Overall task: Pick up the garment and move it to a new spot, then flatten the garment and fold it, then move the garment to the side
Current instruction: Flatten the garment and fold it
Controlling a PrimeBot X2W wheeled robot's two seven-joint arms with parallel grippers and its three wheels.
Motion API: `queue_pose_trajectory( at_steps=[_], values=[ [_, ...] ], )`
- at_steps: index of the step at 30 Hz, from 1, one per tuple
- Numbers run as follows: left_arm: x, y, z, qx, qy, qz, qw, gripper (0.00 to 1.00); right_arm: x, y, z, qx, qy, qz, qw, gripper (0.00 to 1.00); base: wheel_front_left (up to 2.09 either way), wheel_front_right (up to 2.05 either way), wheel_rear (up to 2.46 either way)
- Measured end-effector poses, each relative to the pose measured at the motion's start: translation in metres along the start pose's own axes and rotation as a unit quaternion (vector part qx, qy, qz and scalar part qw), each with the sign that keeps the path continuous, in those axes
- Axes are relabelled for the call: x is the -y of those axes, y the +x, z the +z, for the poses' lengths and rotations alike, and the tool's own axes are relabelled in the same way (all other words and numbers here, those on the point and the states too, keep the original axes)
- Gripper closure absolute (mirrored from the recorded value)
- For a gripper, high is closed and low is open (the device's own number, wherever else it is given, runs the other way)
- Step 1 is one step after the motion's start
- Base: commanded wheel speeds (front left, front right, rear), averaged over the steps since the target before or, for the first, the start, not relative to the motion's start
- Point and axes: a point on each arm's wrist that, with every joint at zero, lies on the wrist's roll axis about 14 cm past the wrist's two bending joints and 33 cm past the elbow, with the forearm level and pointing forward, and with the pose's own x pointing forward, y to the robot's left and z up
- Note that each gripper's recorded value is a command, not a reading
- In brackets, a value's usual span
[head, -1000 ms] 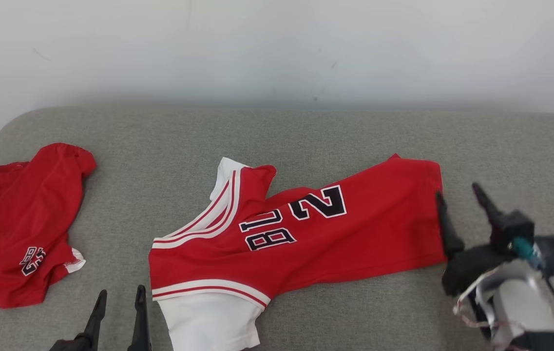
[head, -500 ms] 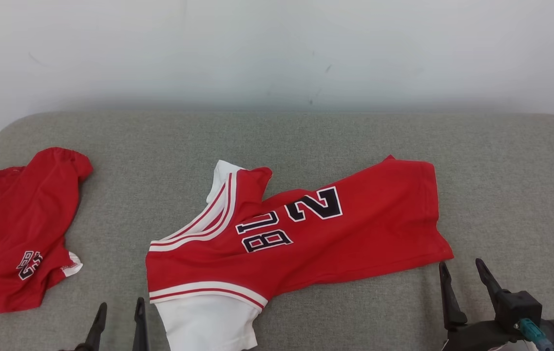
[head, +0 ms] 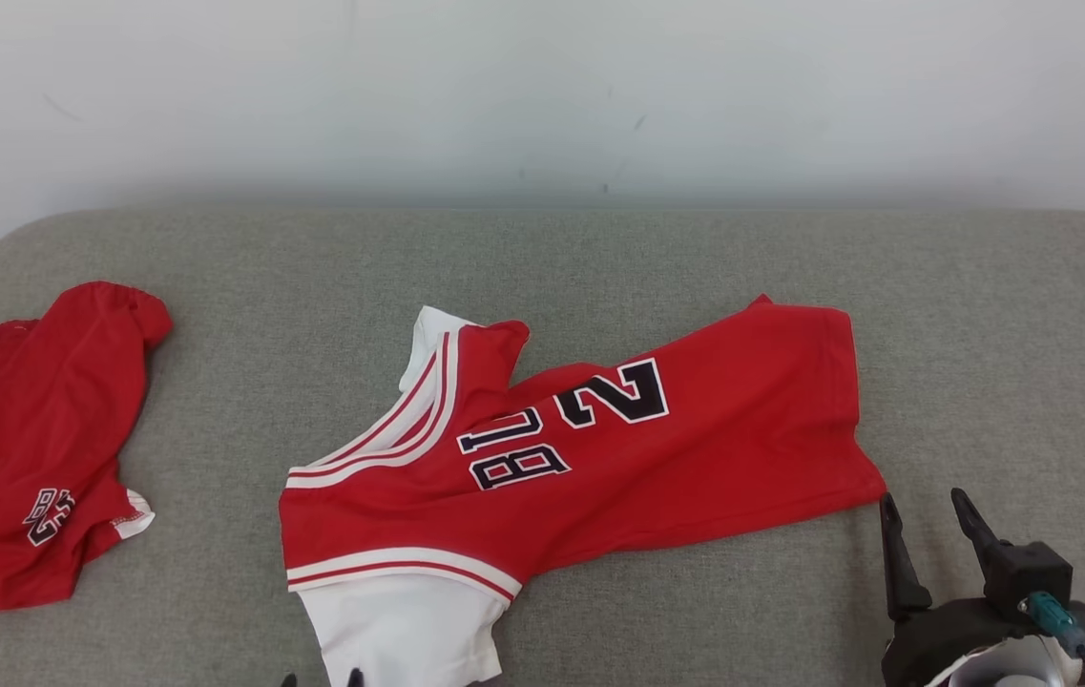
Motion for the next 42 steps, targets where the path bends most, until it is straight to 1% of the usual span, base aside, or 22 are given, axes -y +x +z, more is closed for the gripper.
queue_pose_trajectory(
  at_steps=[8, 17, 23, 24, 25, 26, 27, 28, 29, 30, 33, 38, 42],
  values=[
    [0.013, -0.002, -0.023, -0.038, -0.001, -0.021, 0.999, 0.0, 0.005, 0.016, -0.008, -0.022, -0.007, 0.001, 1.0, 0.0, 0.0, 0.0, 0.0],
    [0.02, -0.003, -0.032, -0.053, -0.007, -0.03, 0.998, 0.0, -0.002, 0.029, -0.031, -0.068, -0.007, 0.015, 0.998, 0.0, 0.0, 0.0, 0.0],
    [0.025, -0.001, -0.037, -0.062, -0.016, -0.035, 0.997, 0.0, -0.003, 0.031, -0.036, -0.081, -0.002, 0.016, 0.997, 0.0, 0.0, 0.0, 0.0],
    [0.025, -0.001, -0.038, -0.064, -0.018, -0.037, 0.997, 0.0, -0.003, 0.031, -0.038, -0.085, -0.001, 0.016, 0.996, 0.06, 0.0, 0.0, 0.0],
    [0.026, -0.001, -0.039, -0.067, -0.019, -0.037, 0.997, 0.0, -0.004, 0.03, -0.041, -0.092, 0.001, 0.015, 0.996, 0.4, 0.0, 0.0, 0.0],
    [0.027, -0.001, -0.04, -0.068, -0.022, -0.038, 0.997, 0.0, -0.004, 0.03, -0.044, -0.098, 0.002, 0.015, 0.995, 0.4, 0.0, 0.0, 0.0],
    [0.028, 0.0, -0.042, -0.071, -0.023, -0.039, 0.996, 0.19, -0.004, 0.03, -0.046, -0.101, 0.003, 0.014, 0.995, 0.67, 0.0, 0.0, 0.0],
    [0.028, 0.0, -0.043, -0.074, -0.023, -0.041, 0.996, 0.59, -0.004, 0.031, -0.046, -0.104, 0.007, 0.013, 0.995, 0.87, 0.0, 0.0, 0.0],
    [0.028, 0.001, -0.044, -0.076, -0.023, -0.041, 0.996, 0.73, -0.004, 0.033, -0.046, -0.105, 0.008, 0.013, 0.994, 0.87, 0.0, 0.0, 0.0],
    [0.029, 0.002, -0.045, -0.079, -0.023, -0.042, 0.996, 1.0, -0.005, 0.035, -0.045, -0.104, 0.009, 0.014, 0.994, 1.0, 0.0, 0.0, 0.0],
    [0.033, 0.006, -0.046, -0.082, -0.027, -0.047, 0.995, 1.0, -0.006, 0.042, -0.039, -0.097, 0.01, 0.015, 0.995, 1.0, 0.0, 0.0, 0.0],
    [0.029, 0.007, -0.04, -0.073, -0.034, -0.04, 0.996, 1.0, -0.008, 0.046, -0.029, -0.08, 0.009, 0.017, 0.997, 1.0, 0.0, 0.0, 0.0],
    [0.025, 0.007, -0.032, -0.058, -0.038, -0.034, 0.997, 1.0, -0.006, 0.037, -0.033, -0.081, 0.004, 0.017, 0.997, 1.0, 0.0, 0.0, 0.0]
  ],
)
